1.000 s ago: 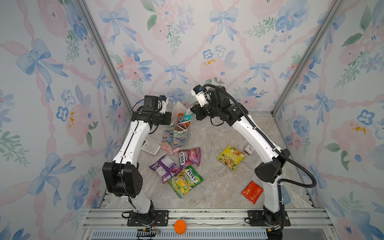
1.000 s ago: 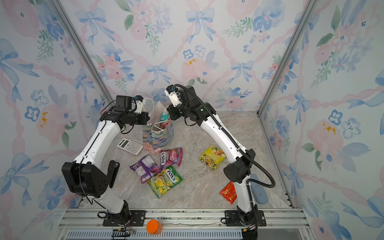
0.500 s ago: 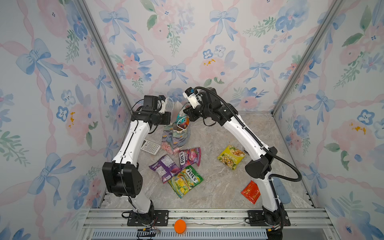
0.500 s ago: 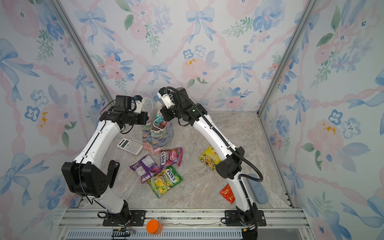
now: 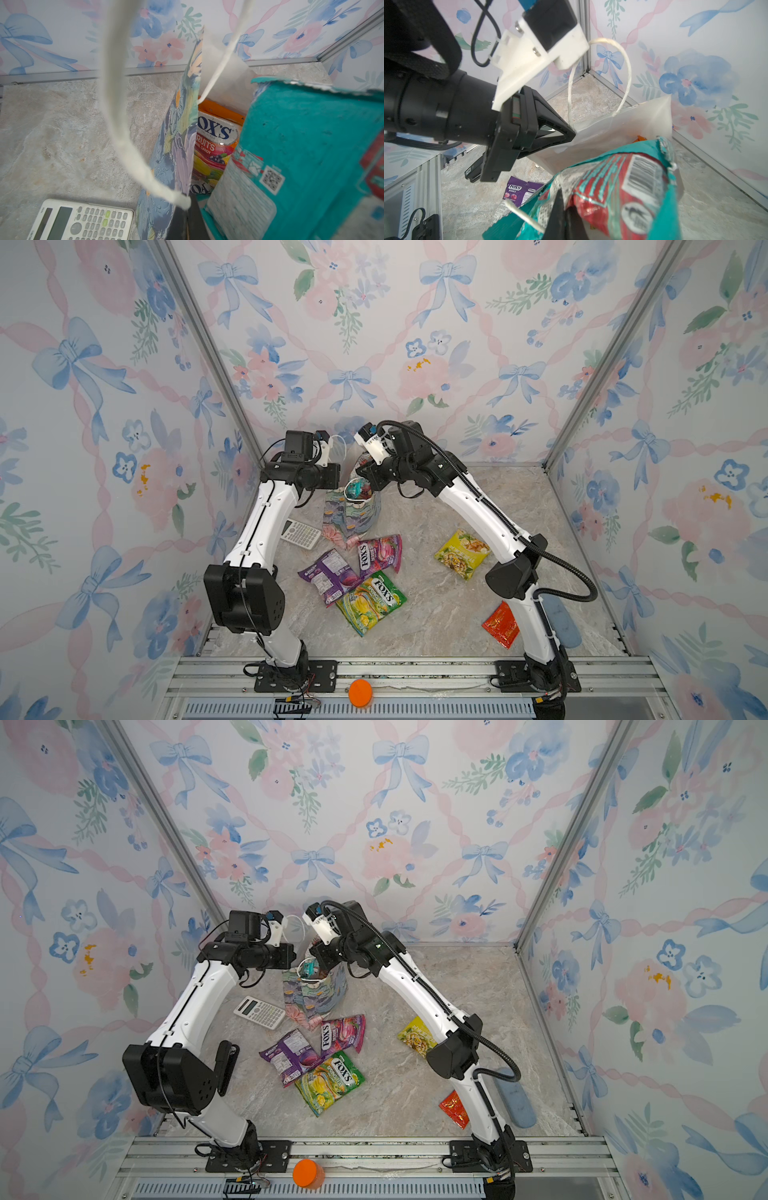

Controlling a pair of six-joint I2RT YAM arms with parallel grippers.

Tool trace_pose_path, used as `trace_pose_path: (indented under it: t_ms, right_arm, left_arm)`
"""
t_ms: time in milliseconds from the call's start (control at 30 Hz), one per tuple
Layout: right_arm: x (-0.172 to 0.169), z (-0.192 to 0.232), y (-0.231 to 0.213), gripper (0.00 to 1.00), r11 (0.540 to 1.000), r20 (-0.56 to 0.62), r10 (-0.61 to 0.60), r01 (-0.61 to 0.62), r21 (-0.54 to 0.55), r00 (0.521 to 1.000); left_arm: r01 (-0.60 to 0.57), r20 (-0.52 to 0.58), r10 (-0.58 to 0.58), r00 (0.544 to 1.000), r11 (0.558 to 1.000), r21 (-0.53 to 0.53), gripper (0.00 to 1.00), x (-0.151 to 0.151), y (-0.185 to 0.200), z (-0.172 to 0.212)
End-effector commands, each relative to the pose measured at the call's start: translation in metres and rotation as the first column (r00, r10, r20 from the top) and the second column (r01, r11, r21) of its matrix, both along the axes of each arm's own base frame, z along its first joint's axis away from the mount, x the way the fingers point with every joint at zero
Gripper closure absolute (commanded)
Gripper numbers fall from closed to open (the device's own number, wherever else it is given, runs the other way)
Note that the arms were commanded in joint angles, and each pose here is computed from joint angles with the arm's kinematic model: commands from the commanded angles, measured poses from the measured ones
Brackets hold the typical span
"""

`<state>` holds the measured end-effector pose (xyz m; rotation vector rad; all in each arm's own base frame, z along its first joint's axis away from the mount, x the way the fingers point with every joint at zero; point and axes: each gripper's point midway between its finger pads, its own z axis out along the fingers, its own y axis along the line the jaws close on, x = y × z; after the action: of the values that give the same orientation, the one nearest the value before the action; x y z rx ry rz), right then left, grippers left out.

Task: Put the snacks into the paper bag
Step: 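Lower the teal bag into the paper bag and open the right gripper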

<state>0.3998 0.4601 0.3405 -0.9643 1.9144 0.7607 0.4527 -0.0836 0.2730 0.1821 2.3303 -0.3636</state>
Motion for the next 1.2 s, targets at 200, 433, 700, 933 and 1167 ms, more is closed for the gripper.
trace_pose_path:
  t_ms: [200, 433, 700, 933, 1167]
  right_arm:
    - [-0.02, 0.014, 0.023, 1.0, 0.995, 0.051, 0.09, -0.091, 0.036, 0.995]
    - [-0.013, 0.004, 0.024, 1.0, 0.997, 0.038, 0.066, -0.067, 0.028, 0.997]
    - [0.006, -0.003, 0.016, 1.0, 1.0, 0.038, -0.029, 0.029, 0.01, 0.999]
    - [0.025, -0.002, 0.013, 1.0, 0.995, 0.031, -0.091, 0.089, 0.054, 0.995]
    - [0.041, -0.007, 0.019, 1.0, 0.987, 0.006, -0.12, 0.118, 0.109, 0.993]
  left_arm:
    - [-0.006, -0.016, 0.005, 1.0, 1.0, -0.028, 1.0, -0.005, 0.004, 0.001]
    - [-0.003, -0.017, 0.002, 1.0, 0.999, -0.034, 1.0, -0.005, 0.005, 0.001]
    - [-0.002, -0.015, 0.002, 1.0, 0.999, -0.035, 1.0, -0.006, 0.005, 0.002]
    - [-0.003, -0.014, 0.003, 1.0, 0.999, -0.036, 1.0, -0.006, 0.005, 0.003]
    - [-0.003, -0.018, 0.002, 1.0, 0.999, -0.037, 1.0, -0.005, 0.006, 0.001]
